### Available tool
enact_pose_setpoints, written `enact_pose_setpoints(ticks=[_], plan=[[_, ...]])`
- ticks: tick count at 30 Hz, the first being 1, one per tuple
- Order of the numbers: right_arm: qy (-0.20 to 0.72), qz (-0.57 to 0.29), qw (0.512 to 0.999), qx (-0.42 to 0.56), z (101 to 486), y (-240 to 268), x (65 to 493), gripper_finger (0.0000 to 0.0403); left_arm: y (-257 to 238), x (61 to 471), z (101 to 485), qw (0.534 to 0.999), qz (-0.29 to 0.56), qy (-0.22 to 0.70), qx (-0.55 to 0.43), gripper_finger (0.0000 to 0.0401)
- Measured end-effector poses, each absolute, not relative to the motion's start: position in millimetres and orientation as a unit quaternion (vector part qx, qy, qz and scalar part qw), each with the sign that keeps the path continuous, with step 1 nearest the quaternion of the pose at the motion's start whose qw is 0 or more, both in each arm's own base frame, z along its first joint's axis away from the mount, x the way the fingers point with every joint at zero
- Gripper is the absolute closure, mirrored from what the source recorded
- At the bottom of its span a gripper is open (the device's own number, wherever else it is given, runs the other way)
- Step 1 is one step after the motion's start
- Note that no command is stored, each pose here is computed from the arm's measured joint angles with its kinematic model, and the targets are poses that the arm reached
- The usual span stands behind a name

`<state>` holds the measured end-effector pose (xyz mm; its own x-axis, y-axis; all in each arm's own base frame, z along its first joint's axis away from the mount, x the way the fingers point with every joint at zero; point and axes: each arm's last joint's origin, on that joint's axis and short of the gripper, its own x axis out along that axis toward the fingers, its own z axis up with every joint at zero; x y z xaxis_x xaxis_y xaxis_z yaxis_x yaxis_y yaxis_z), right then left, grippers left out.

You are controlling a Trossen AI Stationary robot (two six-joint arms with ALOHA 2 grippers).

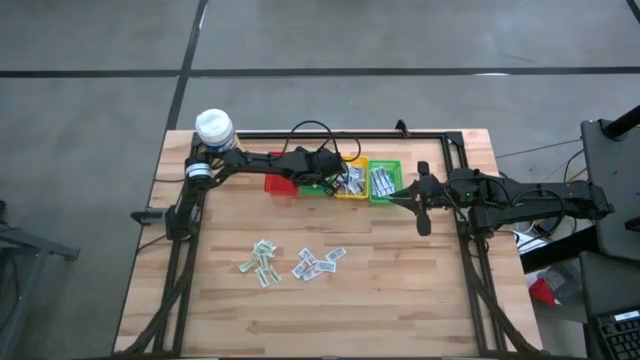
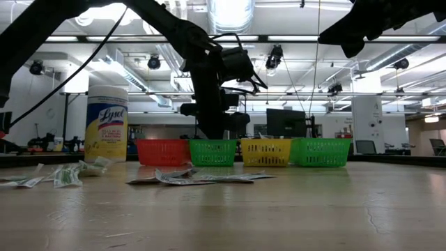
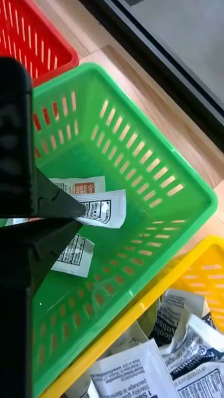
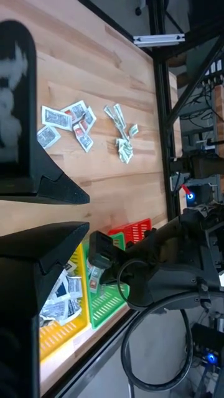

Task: Pick & Place First Aid Supplies
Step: Put the orange ointment pack into the left green bin

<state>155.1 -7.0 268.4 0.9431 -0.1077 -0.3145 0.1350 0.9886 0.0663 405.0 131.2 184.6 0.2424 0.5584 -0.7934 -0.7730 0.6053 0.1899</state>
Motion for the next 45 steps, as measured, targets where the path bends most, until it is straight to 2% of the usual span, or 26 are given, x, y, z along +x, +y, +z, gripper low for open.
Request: enact_pose_setpoints(ticks=[20,24,33,37,45], plan=[[0.157,-0.061,0.985,0.042,268.4,-7.0,155.1,0.0351,131.2,405.0,184.5,0.778,0.431,0.438,-0.133,0.0394],[0.157,-0.061,0.985,0.042,268.4,-7.0,155.1,0.0351,131.2,405.0,184.5,0.777,0.432,0.437,-0.134,0.0366],[0.157,-0.061,0.985,0.042,268.4,-7.0,155.1,0.0351,130.4,403.0,187.2,0.775,0.431,0.439,-0.142,0.0265],[0.157,-0.061,0.985,0.04,268.4,-7.0,155.1,0.0351,125.5,395.7,206.9,0.788,0.387,0.448,-0.169,0.0244],[0.158,-0.058,0.986,0.02,268.4,-7.1,155.1,0.0351,94.7,380.2,256.0,0.815,0.247,0.446,-0.275,0.0243]])
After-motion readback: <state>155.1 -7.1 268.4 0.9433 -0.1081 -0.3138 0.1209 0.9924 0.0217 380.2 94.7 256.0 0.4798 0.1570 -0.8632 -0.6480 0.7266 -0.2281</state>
